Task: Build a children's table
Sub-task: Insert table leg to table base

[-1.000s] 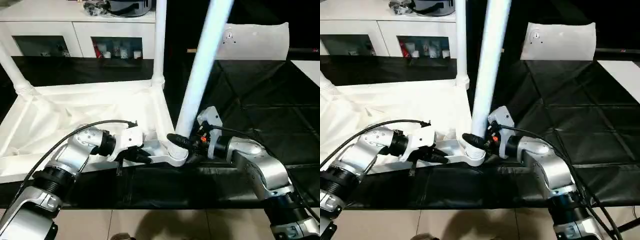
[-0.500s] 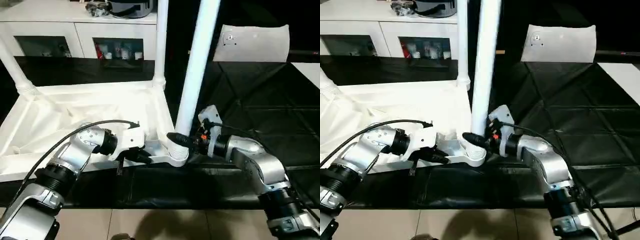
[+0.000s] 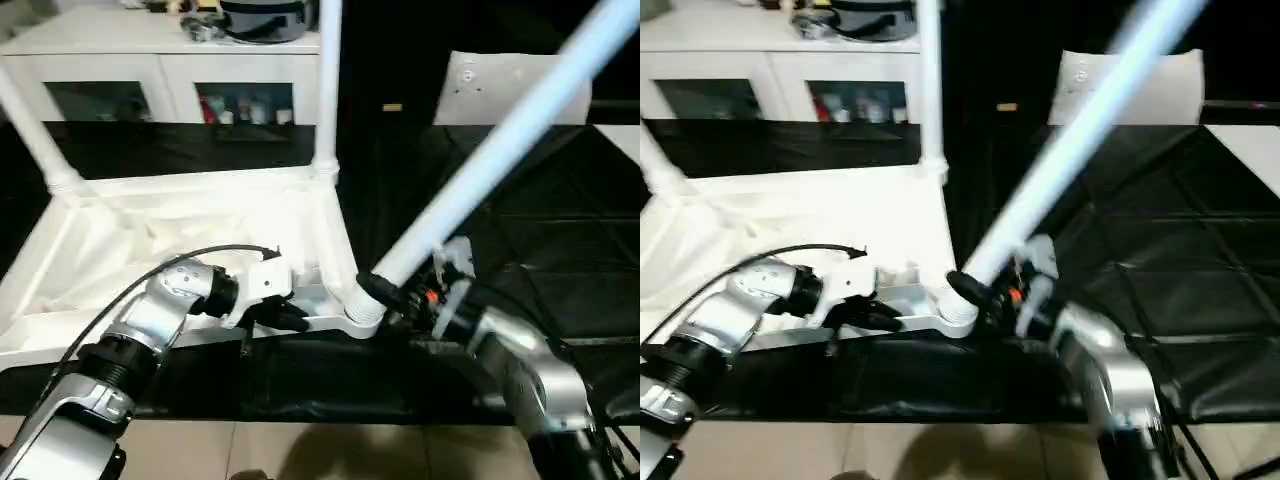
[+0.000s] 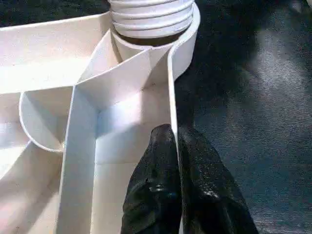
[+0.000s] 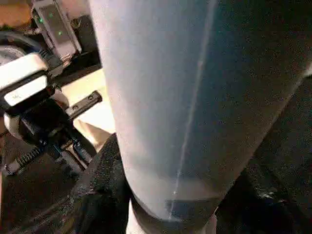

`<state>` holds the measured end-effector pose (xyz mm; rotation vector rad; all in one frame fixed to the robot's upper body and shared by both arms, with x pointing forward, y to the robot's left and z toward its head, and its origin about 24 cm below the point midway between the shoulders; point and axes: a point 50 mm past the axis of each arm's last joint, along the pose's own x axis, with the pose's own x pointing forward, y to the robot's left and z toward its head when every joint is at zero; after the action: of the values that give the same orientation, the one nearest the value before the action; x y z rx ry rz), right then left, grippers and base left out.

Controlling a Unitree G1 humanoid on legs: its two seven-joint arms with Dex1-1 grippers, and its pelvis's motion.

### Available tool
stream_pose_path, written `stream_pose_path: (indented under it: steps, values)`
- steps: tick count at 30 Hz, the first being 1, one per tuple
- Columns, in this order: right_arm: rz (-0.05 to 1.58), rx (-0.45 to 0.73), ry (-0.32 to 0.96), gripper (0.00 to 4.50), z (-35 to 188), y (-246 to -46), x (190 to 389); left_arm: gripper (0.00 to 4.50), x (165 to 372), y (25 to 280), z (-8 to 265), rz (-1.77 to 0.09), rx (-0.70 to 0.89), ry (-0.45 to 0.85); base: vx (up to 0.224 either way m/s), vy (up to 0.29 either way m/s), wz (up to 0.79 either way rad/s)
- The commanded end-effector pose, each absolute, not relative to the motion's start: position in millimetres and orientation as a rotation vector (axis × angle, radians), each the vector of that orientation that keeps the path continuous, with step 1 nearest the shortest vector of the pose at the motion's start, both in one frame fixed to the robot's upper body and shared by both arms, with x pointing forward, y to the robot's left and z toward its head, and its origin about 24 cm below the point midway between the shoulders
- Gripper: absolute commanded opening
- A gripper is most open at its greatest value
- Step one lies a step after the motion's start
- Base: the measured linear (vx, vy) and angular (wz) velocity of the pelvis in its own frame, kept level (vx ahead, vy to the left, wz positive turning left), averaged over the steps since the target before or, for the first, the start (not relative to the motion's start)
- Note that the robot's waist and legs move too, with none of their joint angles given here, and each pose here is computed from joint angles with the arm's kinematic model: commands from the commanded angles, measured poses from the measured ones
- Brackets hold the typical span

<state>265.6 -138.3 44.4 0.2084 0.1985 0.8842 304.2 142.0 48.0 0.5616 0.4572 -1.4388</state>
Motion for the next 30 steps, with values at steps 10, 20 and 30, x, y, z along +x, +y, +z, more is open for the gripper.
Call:
stream_pose_path:
  steps: [10,20,30]
  values:
    - [1.083,-0.081,0.398,1.89,16.9,-128.9,253.2,0.0,299.6,145.0,43.7,-1.526,0.719,0.52,0.0,0.0,0.0]
    - [1.393,-0.103,0.499,1.89,15.8,-115.9,243.9,0.0,300.9,138.8,47.8,-1.654,0.842,0.525,0.0,0.0,0.0]
    - [1.465,-0.1,0.494,1.89,15.3,-105.9,237.4,0.0,317.2,143.4,53.0,-1.6,0.933,0.552,0.006,0.0,0.0]
